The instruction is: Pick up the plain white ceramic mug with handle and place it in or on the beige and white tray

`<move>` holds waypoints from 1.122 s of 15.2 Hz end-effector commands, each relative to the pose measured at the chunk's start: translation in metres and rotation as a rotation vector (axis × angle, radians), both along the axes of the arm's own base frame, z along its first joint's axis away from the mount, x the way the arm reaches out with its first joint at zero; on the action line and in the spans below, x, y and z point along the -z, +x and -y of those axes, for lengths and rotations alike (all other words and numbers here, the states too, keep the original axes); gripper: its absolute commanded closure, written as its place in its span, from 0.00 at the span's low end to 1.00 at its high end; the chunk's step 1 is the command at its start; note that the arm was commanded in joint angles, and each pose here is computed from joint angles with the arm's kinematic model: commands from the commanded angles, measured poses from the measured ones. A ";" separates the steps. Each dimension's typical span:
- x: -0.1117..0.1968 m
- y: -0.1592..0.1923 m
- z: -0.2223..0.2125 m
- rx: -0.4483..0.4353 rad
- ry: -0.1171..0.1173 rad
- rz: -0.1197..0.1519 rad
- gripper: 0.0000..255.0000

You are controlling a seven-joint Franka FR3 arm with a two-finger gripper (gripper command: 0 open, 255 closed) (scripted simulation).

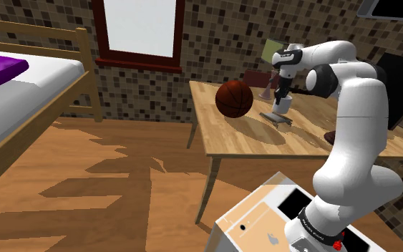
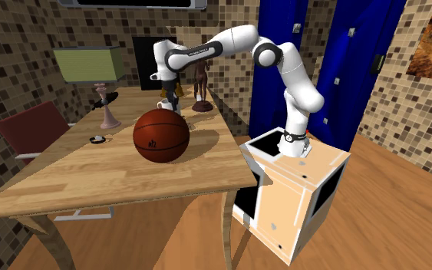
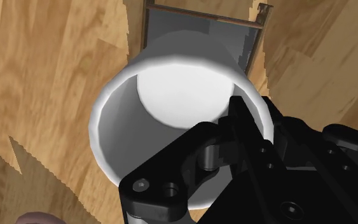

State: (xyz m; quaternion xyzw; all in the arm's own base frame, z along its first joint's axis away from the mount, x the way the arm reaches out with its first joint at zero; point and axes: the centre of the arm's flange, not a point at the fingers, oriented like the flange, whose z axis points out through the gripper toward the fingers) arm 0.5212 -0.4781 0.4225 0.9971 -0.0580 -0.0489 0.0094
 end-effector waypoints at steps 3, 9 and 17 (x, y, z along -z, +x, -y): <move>0.021 -0.001 0.000 0.000 -0.001 0.001 1.00; 0.024 -0.001 0.000 0.000 -0.001 0.001 1.00; 0.024 -0.001 0.000 0.000 -0.001 0.001 0.00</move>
